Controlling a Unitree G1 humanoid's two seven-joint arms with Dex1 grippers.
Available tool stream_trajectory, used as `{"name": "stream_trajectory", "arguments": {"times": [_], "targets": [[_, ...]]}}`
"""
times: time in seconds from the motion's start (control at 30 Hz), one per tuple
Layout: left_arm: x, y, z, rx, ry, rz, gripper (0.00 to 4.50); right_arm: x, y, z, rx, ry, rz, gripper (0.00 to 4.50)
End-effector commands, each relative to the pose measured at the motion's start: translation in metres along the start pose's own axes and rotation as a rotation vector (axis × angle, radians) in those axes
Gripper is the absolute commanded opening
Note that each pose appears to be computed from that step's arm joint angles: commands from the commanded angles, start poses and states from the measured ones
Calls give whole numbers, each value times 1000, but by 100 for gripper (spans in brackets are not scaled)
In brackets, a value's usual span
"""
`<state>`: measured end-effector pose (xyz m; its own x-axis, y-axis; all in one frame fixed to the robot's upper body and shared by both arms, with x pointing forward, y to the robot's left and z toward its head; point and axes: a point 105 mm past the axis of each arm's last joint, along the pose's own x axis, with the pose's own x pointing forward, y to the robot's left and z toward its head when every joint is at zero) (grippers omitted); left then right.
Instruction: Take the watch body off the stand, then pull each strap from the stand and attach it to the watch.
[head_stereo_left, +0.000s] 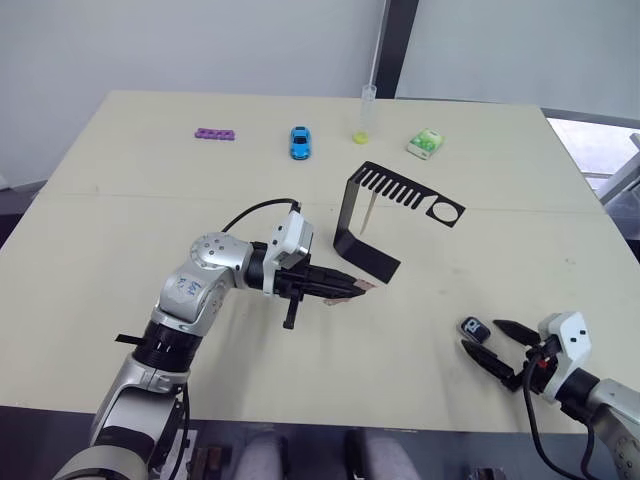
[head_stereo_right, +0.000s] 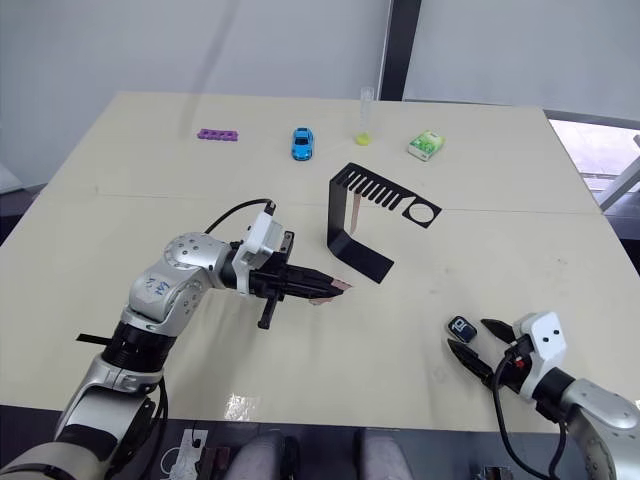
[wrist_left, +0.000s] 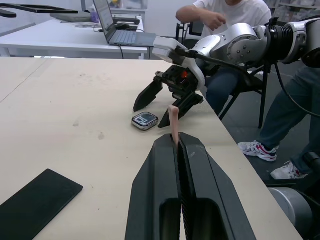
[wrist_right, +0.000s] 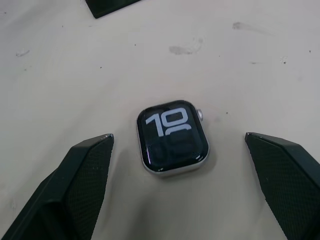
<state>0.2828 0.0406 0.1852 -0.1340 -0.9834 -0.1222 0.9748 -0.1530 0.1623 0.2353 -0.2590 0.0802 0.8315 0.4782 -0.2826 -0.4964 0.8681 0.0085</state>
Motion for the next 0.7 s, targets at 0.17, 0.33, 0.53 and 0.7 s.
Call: {"name": "stream_trajectory", "arguments": {"times": [0.17, 0.33, 0.53, 0.7], "targets": [[1, -1, 8, 32, -13, -7, 0, 0, 4, 1, -31, -6, 16, 447], [0, 0, 7, 32, -10, -4, 0, 0, 2, -2, -63, 15, 7, 447], [1, 0, 7, 33, -12, -2, 0, 2, 2, -4, -80, 26, 13, 447], [2, 1, 7, 34, -14, 2, 0, 3, 1, -5, -97, 38, 11, 447]]}}
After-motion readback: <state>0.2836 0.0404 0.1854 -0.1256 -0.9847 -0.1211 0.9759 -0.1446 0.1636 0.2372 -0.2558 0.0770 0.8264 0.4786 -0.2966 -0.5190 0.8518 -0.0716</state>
